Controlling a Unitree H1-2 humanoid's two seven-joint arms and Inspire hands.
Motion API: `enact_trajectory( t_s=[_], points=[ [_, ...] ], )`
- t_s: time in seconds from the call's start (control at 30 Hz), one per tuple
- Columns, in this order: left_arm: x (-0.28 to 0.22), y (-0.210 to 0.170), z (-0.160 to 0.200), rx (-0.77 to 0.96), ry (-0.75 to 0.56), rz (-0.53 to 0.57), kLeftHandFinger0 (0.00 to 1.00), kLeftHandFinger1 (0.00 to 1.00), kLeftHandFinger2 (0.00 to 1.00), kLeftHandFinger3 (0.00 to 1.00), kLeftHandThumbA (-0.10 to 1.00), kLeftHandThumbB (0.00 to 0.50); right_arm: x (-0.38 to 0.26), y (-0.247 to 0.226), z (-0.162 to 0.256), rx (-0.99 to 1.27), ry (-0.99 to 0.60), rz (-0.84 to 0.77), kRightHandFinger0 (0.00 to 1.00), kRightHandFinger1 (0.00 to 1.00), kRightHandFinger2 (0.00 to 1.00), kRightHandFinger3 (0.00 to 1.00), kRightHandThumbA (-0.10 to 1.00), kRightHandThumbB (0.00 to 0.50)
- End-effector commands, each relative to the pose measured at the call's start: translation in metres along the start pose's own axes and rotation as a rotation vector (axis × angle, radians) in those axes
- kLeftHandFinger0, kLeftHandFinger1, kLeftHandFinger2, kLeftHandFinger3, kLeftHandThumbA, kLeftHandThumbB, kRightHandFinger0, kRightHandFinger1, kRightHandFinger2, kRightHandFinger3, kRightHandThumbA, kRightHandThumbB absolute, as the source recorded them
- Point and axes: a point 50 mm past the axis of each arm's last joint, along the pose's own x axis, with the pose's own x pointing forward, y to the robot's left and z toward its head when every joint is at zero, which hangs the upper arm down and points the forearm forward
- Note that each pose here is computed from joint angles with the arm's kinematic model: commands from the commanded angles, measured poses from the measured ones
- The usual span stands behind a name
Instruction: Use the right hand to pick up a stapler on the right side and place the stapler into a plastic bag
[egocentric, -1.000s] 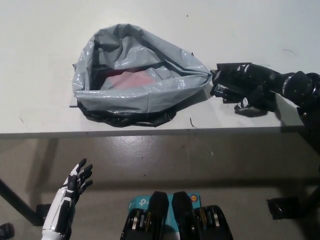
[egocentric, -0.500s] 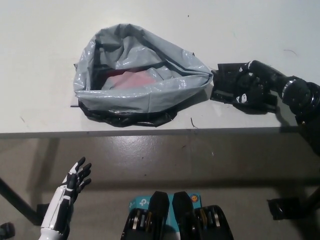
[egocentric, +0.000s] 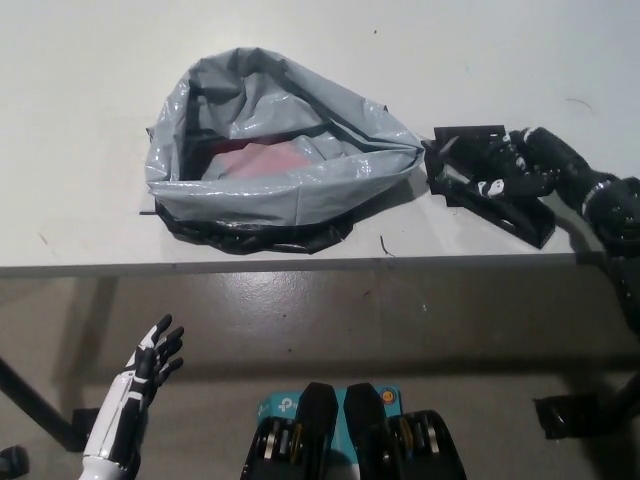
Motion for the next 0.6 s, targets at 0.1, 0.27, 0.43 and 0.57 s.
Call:
enact_trajectory(
  t_s=[0.1,0.27,0.43,0.57],
  points=[
    [-0.003,-0.001,0.006,0.037,-0.042,-0.008,1.00,1.00,1.00,1.00,0.94,0.000,0.009,-0.011,-0.001,0.639,-0.036,0.036,0.04,0.37,0.64,0.70,0.25,0.186],
    [-0.003,0.001,0.006,0.044,-0.047,-0.001,1.00,1.00,1.00,1.00,0.93,0.000,0.008,-0.013,-0.018,0.834,-0.022,0.077,0.01,0.27,0.55,0.70,0.34,0.128],
    [-0.005,0.001,0.006,0.048,-0.041,-0.006,1.00,1.00,1.00,1.00,0.96,0.000,0.007,-0.011,-0.029,1.052,-0.065,0.072,0.00,0.23,0.55,0.72,0.36,0.129],
    [-0.006,0.002,0.004,0.047,-0.035,-0.004,1.00,1.00,1.00,1.00,0.96,0.000,0.008,-0.008,-0.031,1.180,-0.083,0.067,0.00,0.21,0.52,0.74,0.39,0.176]
  ],
)
